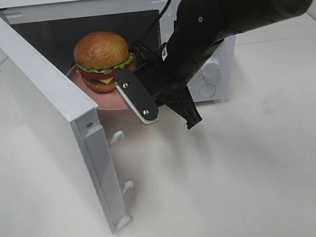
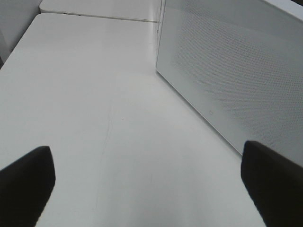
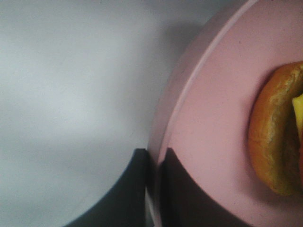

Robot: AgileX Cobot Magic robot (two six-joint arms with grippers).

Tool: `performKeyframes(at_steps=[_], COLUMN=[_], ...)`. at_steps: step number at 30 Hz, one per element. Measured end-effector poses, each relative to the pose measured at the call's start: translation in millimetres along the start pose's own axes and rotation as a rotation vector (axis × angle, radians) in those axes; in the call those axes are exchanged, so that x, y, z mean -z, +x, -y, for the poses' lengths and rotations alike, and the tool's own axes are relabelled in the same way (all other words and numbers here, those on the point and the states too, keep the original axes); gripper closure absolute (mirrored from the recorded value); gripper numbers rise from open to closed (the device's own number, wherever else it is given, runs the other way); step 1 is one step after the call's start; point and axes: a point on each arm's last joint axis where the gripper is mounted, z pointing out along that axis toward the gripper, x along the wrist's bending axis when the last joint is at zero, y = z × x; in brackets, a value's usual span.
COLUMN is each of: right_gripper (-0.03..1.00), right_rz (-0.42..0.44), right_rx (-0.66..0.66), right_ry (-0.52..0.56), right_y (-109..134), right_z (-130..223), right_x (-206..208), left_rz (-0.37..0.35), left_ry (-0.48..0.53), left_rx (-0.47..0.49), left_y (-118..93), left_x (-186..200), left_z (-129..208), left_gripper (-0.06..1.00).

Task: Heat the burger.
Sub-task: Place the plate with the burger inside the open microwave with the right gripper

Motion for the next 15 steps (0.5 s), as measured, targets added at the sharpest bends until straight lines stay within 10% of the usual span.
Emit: performKeyframes(at_steps=[15], right_gripper=[0.93], right_rz=[0.031], right_rx=[-0.096], right_ry=[0.041], right_y=[-33.9], right_z=[3.9], right_x=[-24.5], left_rz=[0.0], left_ry=[0.0], left_rx=[0.0], left_y=[0.0], left_x=[0.0], left_z=[0.0], left_gripper=[-0.05])
